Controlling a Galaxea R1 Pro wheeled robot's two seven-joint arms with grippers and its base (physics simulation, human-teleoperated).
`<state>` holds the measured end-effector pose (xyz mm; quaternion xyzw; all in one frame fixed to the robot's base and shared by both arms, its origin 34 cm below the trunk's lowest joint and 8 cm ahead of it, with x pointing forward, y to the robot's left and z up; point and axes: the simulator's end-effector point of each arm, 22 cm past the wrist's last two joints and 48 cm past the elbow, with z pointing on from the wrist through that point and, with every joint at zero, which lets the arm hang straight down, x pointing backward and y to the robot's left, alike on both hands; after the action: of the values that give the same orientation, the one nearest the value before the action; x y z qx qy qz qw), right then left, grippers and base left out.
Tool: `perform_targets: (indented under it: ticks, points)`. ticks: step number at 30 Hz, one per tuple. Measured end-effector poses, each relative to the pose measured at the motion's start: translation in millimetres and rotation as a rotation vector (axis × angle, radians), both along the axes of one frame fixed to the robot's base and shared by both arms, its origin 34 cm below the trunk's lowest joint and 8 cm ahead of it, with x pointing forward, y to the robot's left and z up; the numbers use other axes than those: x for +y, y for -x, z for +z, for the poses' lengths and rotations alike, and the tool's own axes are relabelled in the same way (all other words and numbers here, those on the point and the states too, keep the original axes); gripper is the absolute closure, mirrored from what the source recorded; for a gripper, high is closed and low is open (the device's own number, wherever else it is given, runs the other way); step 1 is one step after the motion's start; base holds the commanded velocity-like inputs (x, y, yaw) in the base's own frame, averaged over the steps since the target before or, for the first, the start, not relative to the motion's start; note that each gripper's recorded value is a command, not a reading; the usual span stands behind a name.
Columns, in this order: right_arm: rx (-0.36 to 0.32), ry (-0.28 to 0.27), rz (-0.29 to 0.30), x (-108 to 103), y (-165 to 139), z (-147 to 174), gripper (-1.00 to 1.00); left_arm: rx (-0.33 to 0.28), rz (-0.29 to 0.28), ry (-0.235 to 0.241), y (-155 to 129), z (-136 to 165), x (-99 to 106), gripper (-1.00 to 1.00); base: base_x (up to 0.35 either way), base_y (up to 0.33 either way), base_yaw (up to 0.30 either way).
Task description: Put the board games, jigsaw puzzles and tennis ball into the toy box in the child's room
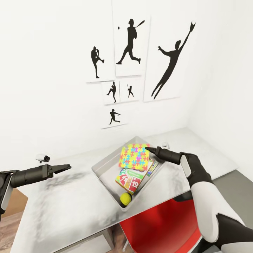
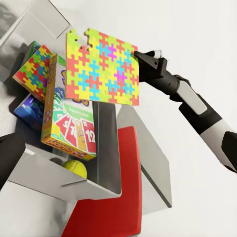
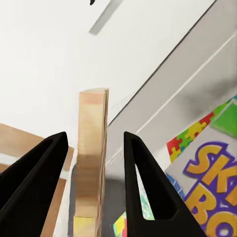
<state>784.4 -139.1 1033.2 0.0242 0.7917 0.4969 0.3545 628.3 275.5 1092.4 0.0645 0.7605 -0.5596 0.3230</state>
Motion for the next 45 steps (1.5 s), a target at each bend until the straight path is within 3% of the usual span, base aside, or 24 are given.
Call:
perform_targets:
  ticks: [26, 27, 45]
  points:
    - [-0.022, 0.012, -0.019, -3.3, -1.8, -11.2, 1.0, -0.001, 0.0, 0.0, 0.0, 0.3, 0.1, -1.0, 0.0, 0.0, 0.0]
    - [-0.022, 0.012, -0.019, -3.3, -1.8, -11.2, -1.0, -0.001, 0.0, 0.0, 0.0, 0.2, 0.0, -1.0, 0.0, 0.0, 0.0]
    - [-0.021, 0.016, -0.022, -5.6, -2.0, -12.0, -1.0, 0.0, 0.0, 0.0, 0.0, 0.0, -0.1, -1.0, 0.0, 0.0, 0.0]
